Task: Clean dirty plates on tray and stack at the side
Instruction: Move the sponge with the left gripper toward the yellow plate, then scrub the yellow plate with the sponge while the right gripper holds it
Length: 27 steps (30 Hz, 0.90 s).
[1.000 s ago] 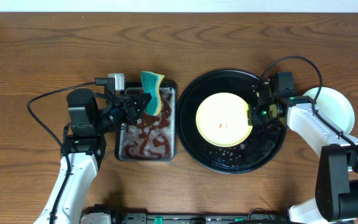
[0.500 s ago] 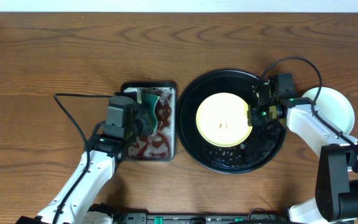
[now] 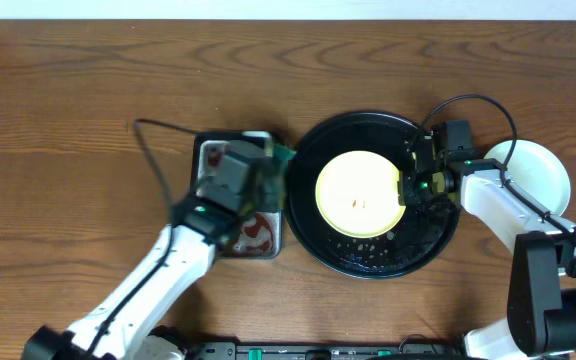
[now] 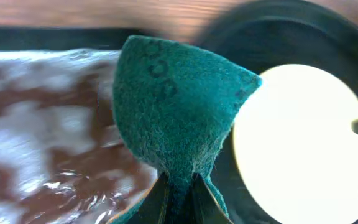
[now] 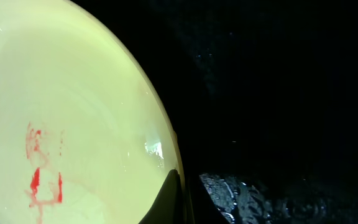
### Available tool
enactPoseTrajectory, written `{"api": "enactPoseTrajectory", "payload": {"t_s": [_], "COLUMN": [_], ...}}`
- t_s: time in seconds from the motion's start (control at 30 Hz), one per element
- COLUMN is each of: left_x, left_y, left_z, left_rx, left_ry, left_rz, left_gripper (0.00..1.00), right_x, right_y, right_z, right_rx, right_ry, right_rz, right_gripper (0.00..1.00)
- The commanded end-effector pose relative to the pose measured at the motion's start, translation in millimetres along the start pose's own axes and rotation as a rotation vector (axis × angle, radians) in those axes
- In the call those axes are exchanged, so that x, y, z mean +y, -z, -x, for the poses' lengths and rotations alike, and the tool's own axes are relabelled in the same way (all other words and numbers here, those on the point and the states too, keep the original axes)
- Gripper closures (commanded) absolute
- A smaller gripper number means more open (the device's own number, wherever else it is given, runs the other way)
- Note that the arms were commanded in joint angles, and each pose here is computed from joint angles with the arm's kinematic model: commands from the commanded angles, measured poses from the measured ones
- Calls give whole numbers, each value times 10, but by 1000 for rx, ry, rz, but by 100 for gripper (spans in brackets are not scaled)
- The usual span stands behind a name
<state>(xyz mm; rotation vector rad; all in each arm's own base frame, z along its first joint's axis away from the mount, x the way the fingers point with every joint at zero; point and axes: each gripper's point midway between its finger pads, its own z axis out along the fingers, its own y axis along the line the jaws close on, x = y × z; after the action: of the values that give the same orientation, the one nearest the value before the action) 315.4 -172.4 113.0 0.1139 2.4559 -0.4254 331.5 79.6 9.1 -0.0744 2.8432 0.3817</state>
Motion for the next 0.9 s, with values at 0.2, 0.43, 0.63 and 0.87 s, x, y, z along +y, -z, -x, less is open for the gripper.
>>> {"api": "enactPoseTrajectory", "payload": {"t_s": [0.2,0.43,0.63,0.87], "left_x": [-946,-1275,-1321,-640], "left_y": [-421,-822,-988,-1116], "left_z": [-65,-494,-706,-704], "left_rx": [-15,94,127,102], "left_ry": [-7,88,53,-15], "left_rz": [-217,-293,-288,3], "left_gripper": [93,94,93,93], "right_x": [222,145,146,146], "right_y": [-71,-73,-73,-74], "right_z": [-116,-107,-106,-109], "right_rx": [35,30,30,31], "right_ry": [63,62,63,62], "right_rz": [37,-7,-7,-7], "right_gripper": [99,99,99,99]}}
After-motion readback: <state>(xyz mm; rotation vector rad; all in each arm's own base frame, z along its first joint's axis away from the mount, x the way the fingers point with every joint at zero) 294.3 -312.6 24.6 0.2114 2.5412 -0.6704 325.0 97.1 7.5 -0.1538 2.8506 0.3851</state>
